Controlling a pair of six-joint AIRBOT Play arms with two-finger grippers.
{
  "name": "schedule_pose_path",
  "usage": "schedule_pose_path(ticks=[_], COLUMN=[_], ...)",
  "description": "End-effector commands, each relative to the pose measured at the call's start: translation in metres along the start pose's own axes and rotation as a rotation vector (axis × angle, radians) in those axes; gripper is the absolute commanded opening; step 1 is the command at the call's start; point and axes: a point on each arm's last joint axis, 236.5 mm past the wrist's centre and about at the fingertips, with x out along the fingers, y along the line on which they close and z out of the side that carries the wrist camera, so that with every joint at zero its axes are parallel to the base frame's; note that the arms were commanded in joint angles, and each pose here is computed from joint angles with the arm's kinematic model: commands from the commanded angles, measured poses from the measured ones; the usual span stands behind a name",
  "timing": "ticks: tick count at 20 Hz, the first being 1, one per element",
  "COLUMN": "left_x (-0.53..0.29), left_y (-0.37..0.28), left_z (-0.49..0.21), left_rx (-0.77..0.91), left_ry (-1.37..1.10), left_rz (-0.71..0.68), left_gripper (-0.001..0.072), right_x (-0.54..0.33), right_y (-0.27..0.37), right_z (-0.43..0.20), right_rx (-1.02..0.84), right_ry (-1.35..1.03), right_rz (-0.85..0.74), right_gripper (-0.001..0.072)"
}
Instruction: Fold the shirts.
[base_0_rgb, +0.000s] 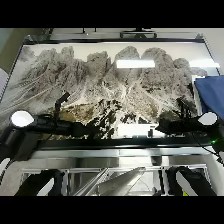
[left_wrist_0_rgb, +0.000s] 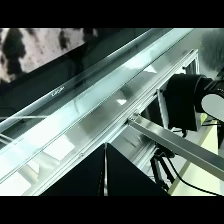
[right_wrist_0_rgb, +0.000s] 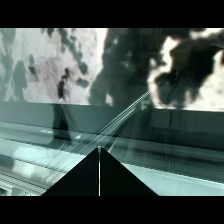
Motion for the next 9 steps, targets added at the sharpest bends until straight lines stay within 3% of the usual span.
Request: schedule_pose_path(ticks=[1,9], left_x=[-0.0016,-0.0099], left_y=[0.0011,-0.0054], left_z=[-0.0031,0.005], left_rx=[0.005,0.042], left_ry=[-0.047,-0.117], left_rz=[0.013,0.022], left_gripper=[0.0007,0.0008], right_x=[0.0041,0.0041], right_y=[0.0025,0.0025], right_z=[-0.0029,-0.0029], right_rx=[-0.001,-0.001], right_ry=[-0.001,-0.001], right_rz=[0.011,0.011], right_gripper=[0.0026,0.0027])
